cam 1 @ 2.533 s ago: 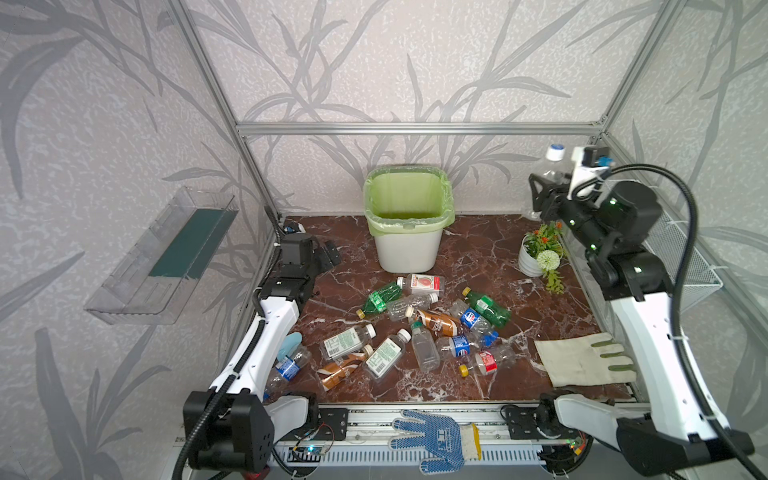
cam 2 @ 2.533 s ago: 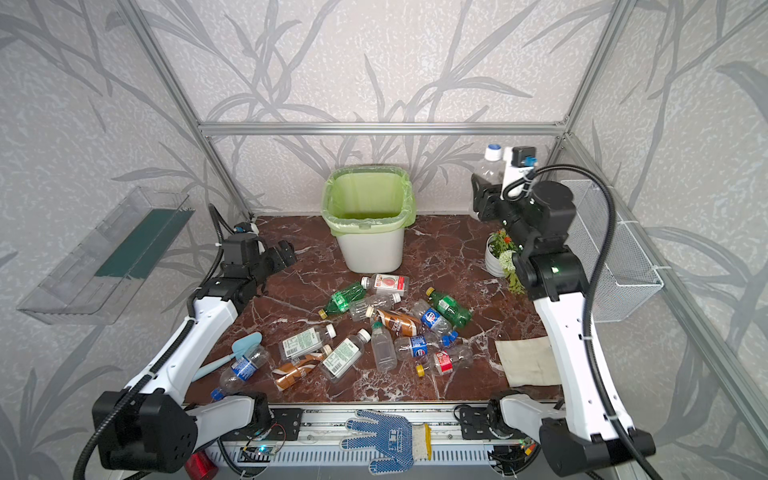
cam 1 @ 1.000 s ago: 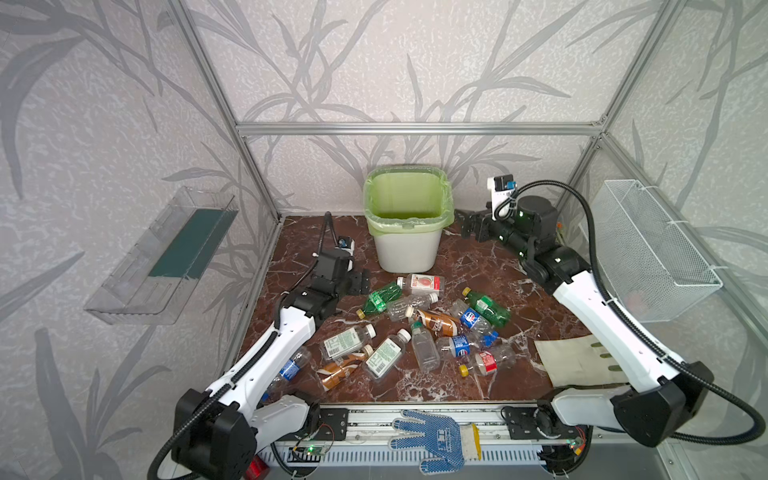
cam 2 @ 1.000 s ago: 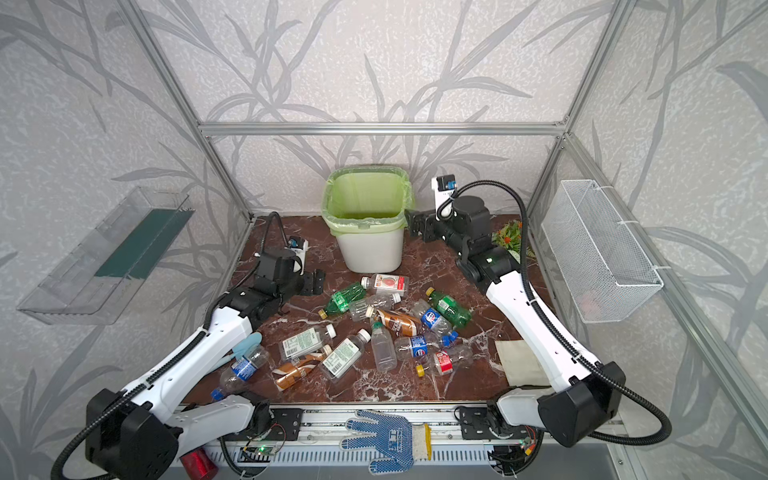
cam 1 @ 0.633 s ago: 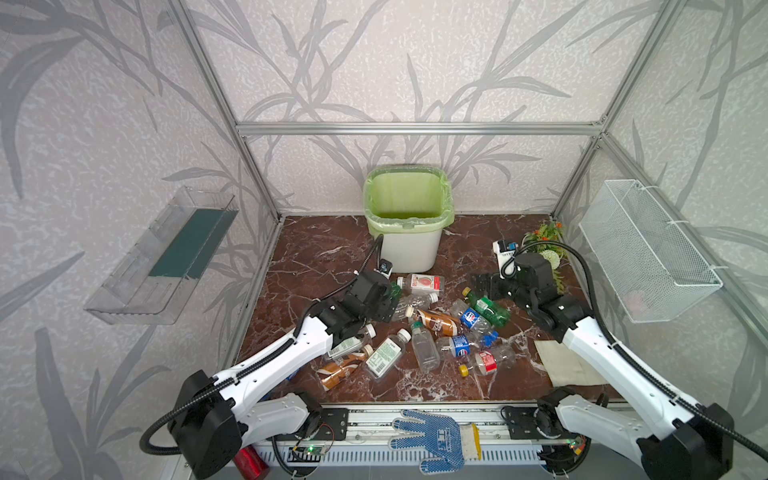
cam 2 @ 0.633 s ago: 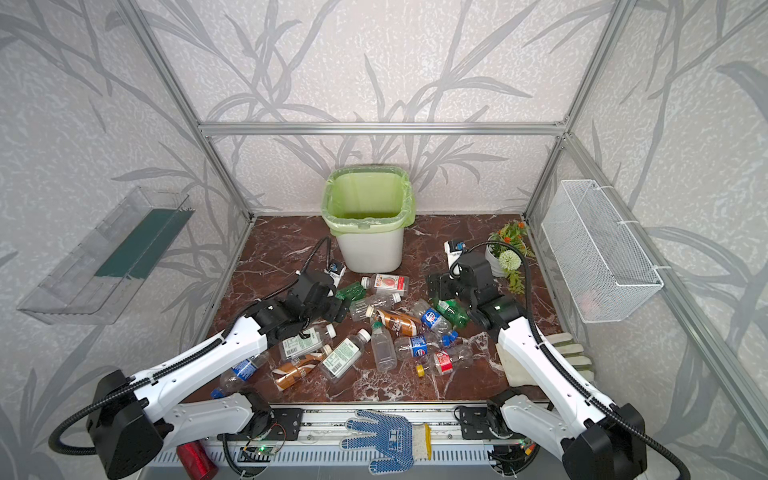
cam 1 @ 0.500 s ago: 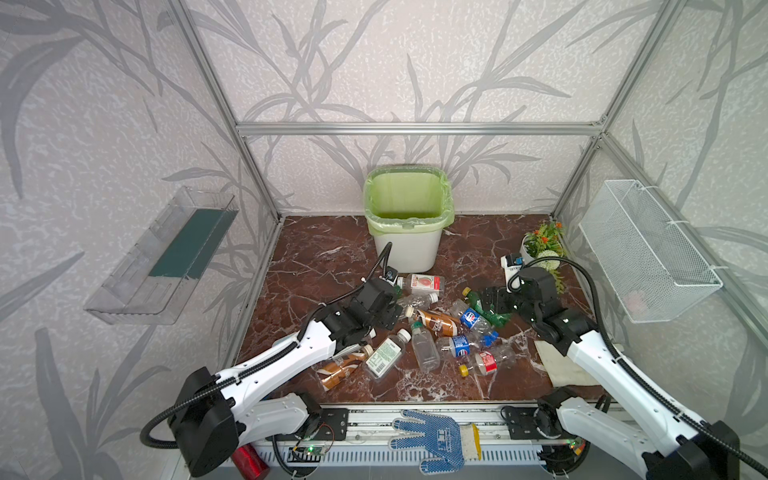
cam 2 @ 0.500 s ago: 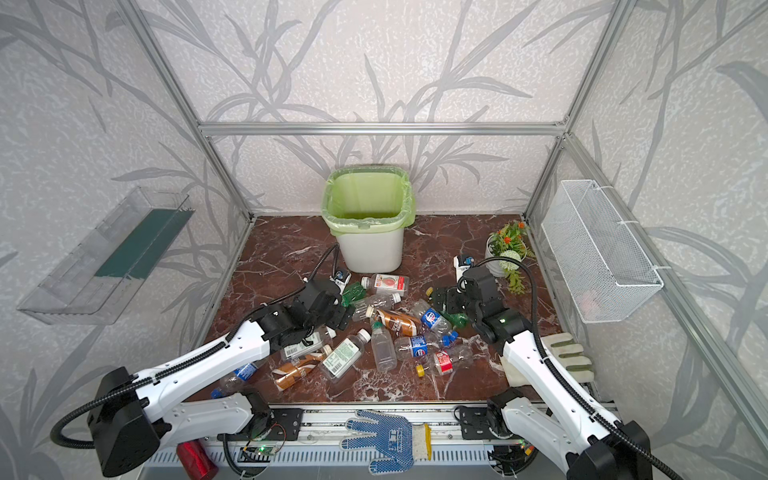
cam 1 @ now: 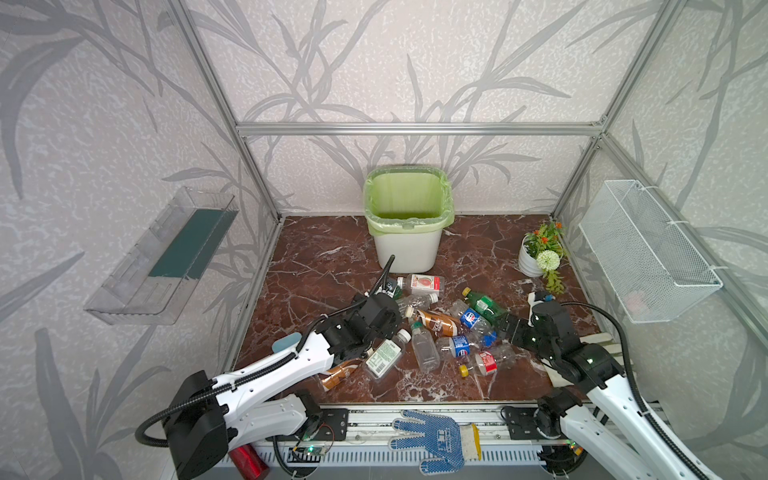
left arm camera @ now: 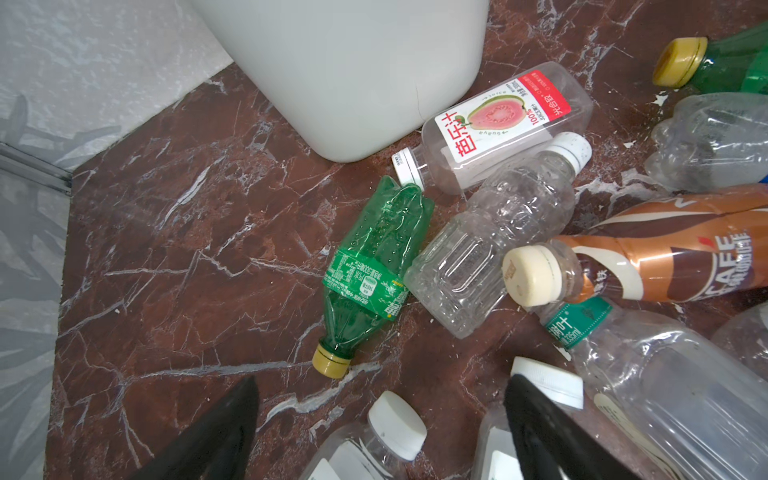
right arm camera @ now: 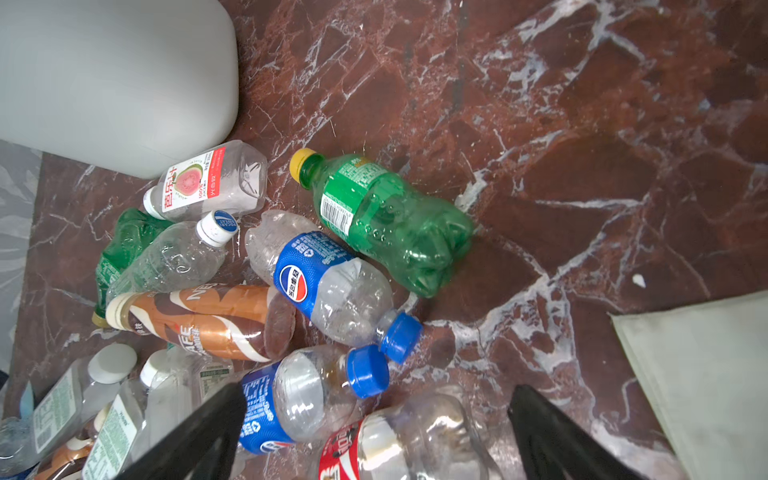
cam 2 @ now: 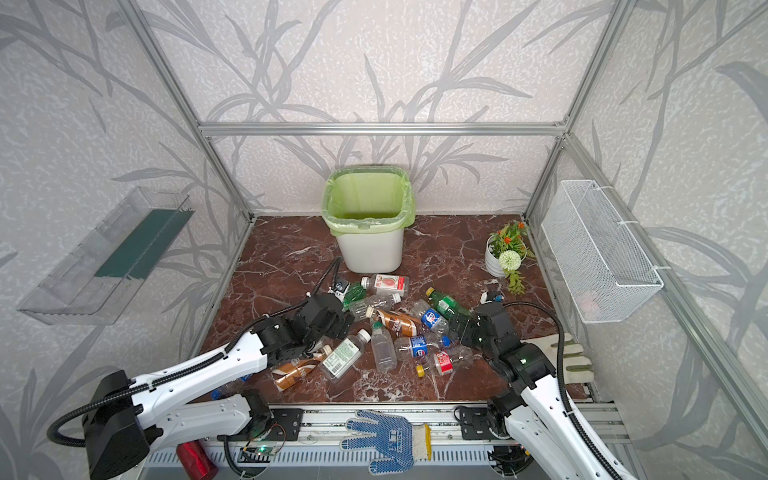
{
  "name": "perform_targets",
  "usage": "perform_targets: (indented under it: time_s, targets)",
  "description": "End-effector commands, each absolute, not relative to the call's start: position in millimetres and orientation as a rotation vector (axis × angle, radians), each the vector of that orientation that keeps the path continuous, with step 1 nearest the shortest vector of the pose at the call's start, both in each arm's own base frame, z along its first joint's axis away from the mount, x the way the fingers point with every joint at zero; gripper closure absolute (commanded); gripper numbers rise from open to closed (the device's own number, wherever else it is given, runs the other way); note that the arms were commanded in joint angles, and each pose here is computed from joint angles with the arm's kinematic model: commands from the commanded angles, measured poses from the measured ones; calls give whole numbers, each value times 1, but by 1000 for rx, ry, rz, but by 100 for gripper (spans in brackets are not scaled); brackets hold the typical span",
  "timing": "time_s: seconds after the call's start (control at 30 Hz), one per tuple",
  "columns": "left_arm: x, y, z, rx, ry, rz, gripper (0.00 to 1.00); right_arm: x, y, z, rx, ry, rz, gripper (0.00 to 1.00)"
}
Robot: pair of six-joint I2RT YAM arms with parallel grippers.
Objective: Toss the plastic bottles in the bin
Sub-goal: 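Lower both grippers into the bottle pile, right gripper grasping a crushed clear bottle, then lift the crushed clear bottle over the bin and open the right gripper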
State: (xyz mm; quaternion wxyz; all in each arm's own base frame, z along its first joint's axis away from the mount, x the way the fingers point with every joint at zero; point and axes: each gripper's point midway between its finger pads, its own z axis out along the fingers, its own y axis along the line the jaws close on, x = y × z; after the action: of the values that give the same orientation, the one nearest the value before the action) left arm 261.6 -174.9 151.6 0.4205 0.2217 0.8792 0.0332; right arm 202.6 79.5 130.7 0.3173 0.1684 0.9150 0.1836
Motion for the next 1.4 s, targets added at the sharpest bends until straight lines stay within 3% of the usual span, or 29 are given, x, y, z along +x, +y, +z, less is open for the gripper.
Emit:
perform_targets:
  time_s: [0.0, 0.27, 0.93, 1.1, 1.37]
  targets:
    - [264, -168, 160, 490, 2164, 94, 7, 177, 81, 108, 624, 2510, 523, 2]
    - [264, -163, 163, 482, 2136, 111, 6, 153, 91, 81, 791, 2608, 577, 2]
    - [265, -155, 163, 495, 2135, 176, 4, 154, 104, 23, 1034, 2587, 628, 15]
    - [264, -152, 161, 464, 2146, 178, 4, 153, 99, 22, 1036, 2576, 595, 21]
    - [265, -146, 158, 439, 2149, 218, 3, 158, 102, 24, 980, 2550, 641, 41]
